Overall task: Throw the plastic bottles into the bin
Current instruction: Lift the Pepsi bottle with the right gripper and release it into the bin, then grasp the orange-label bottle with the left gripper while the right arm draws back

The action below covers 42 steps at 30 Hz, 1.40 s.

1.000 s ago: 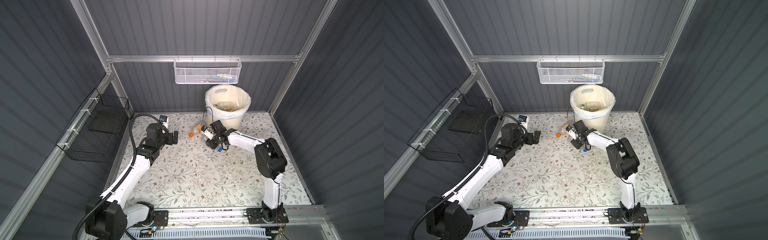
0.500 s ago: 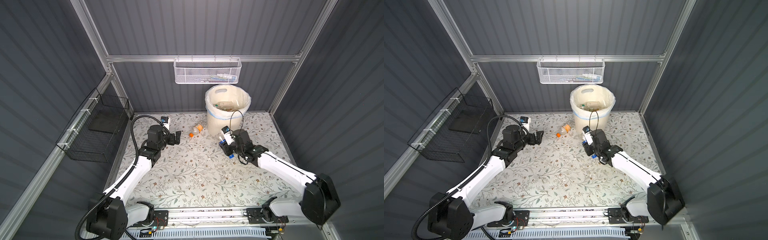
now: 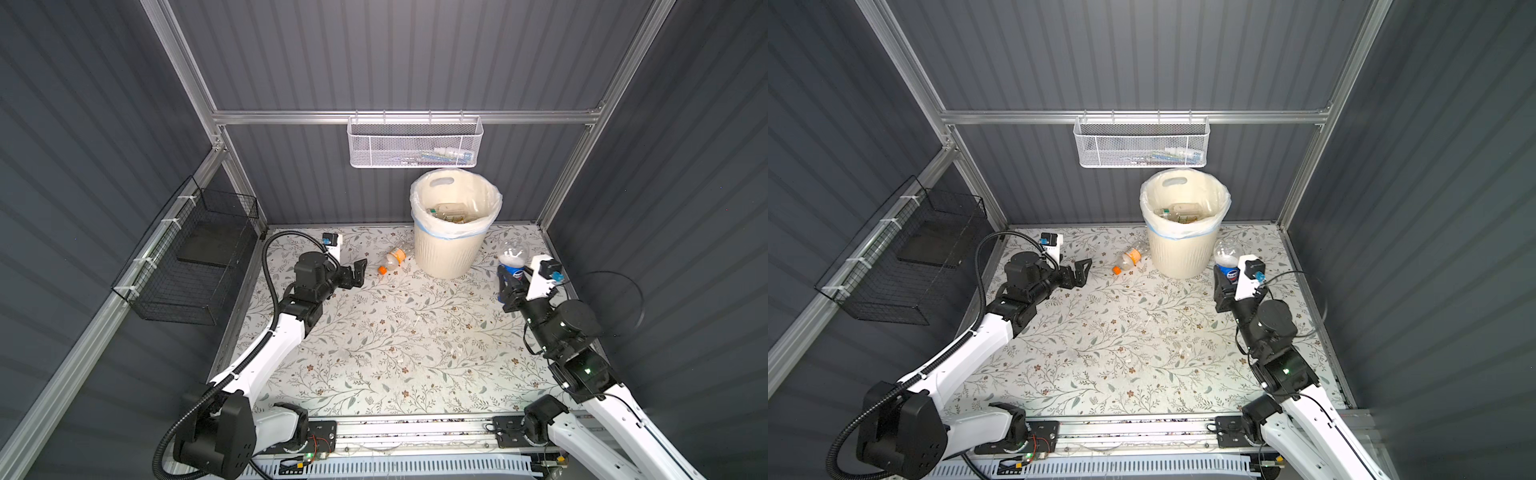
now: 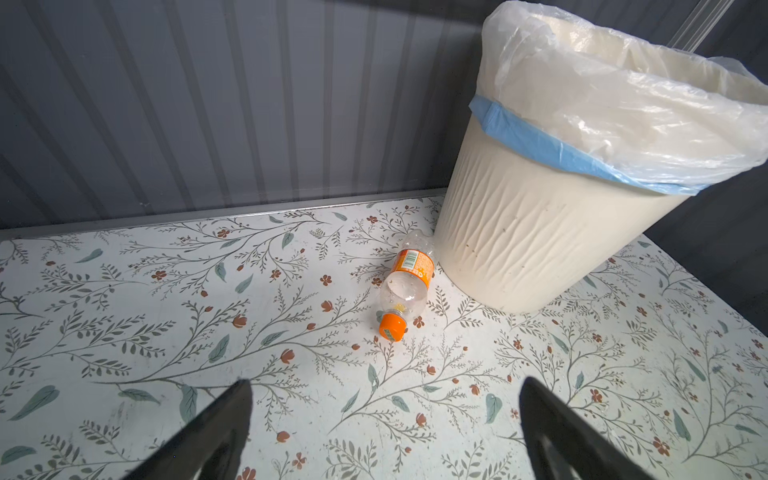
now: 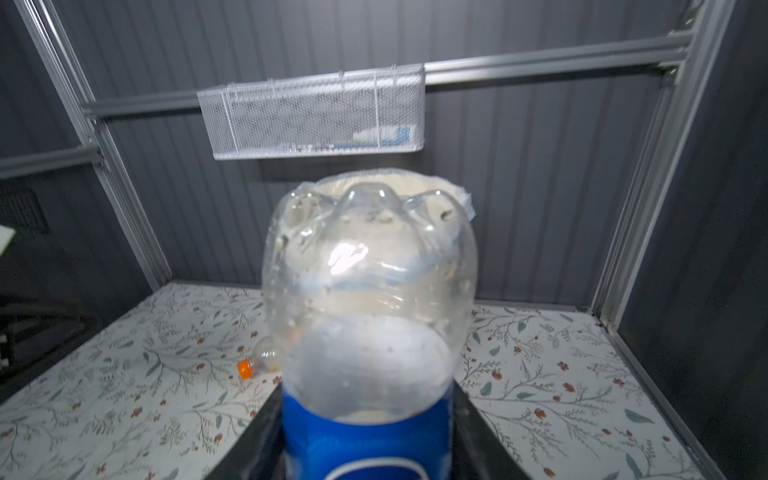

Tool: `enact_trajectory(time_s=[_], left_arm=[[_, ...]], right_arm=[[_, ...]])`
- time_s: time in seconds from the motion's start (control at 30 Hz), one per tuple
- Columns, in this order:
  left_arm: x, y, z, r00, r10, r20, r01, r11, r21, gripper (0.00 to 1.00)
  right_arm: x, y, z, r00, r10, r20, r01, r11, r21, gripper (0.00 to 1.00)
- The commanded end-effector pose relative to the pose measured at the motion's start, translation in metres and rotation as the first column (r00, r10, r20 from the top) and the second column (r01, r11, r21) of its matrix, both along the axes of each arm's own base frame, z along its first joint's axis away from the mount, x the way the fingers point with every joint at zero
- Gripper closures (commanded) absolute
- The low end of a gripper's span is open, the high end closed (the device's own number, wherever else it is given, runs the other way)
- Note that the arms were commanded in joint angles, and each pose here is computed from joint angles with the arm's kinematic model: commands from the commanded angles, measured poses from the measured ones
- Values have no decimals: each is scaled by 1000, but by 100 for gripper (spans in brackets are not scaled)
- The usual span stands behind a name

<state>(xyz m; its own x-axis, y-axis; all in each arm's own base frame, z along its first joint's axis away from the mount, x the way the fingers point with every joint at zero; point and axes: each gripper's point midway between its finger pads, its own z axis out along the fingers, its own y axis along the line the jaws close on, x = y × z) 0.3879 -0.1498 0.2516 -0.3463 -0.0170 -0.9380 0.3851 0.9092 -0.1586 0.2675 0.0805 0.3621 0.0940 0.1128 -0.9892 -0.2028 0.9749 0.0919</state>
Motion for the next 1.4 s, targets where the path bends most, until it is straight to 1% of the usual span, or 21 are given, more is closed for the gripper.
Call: enact_trajectory(time_s=[0.0, 0.07, 0.13, 0.17, 0.23, 0.27, 0.3, 0.33, 0.37, 0.4, 0.43, 0.47, 0.53, 0.6, 0.7, 0.8, 0.93, 1.1, 1.13, 1.23, 1.37], left_arm=[[-1, -3, 9, 999, -24, 37, 25, 999, -24, 0], [-1, -2, 13, 999, -20, 50, 21, 1000, -20, 0], [-1, 0, 15, 998, -7, 59, 8, 1000, -17, 0], [-1, 1, 17, 998, -3, 64, 4, 1000, -16, 0], [1, 3, 15, 998, 11, 61, -11, 1000, -14, 0], [2, 3, 13, 998, 15, 56, -14, 1000, -11, 0], [4, 2, 9, 999, 20, 44, -20, 1000, -9, 0], [7, 1, 6, 999, 24, 30, -24, 1000, -6, 0], [10, 0, 3, 1000, 25, 15, -25, 1000, 1, 0], [12, -3, 0, 1000, 27, 2, -27, 1000, 13, 0], [14, -7, -2, 1000, 25, -3, -25, 999, 30, 0], [16, -10, -4, 1000, 21, -5, -21, 999, 47, 0], [22, -18, -7, 1000, 11, -7, -11, 997, 79, 0], [30, -23, -11, 1000, 7, -18, -5, 995, 95, 0], [43, -33, -17, 1000, -10, -29, 13, 995, 99, 0], [58, -49, -29, 999, -41, -33, 45, 991, 125, 0], [85, -74, -46, 995, -85, -50, 93, 979, 180, 0], [120, -94, -73, 988, -115, -100, 135, 966, 220, 0], [128, -99, -73, 987, -123, -99, 143, 964, 223, 0], [143, -109, -88, 983, -138, -123, 164, 958, 234, 0], [156, -119, -111, 973, -163, -165, 202, 946, 254, 0]], right_arm=[[-11, -23, 61, 975, -106, 196, 92, 992, 82, 50], [-3, -23, 89, 967, -121, 225, 109, 992, 67, 49], [19, -15, 123, 971, -104, 217, 98, 994, 39, 49], [35, -10, 134, 979, -89, 183, 85, 996, 28, 48], [89, 6, 149, 999, -26, 40, 26, 1000, 2, 46], [114, 15, 147, 999, 8, -37, -9, 1000, -9, 44], [146, 25, 136, 990, 27, -138, -30, 999, -20, 38], [170, 35, 122, 972, 57, -229, -66, 997, -30, 26], [184, 41, 111, 952, 72, -298, -86, 996, -36, 13], [200, 41, 92, 929, 49, -368, -69, 997, -41, 5], [206, 39, 91, 929, 38, -368, -55, 998, -35, 1], [210, 36, 91, 936, 28, -350, -39, 999, -23, 1], [206, 29, 97, 958, 43, -285, -36, 999, 31, 1], [199, 22, 98, 964, 53, -262, -36, 997, 72, 1], [188, 11, 101, 970, 40, -238, -21, 996, 85, 1], [175, -4, 96, 974, 22, -224, 1, 995, 104, 1], [157, -28, 76, 970, 0, -244, 40, 987, 157, 1], [132, -53, 47, 956, -49, -289, 107, 976, 188, 1], [125, -58, 39, 951, -58, -303, 121, 973, 194, 1], [106, -68, 24, 945, -80, -318, 156, 962, 223, 1], [89, -80, -14, 918, -119, -379, 224, 943, 247, 1]])
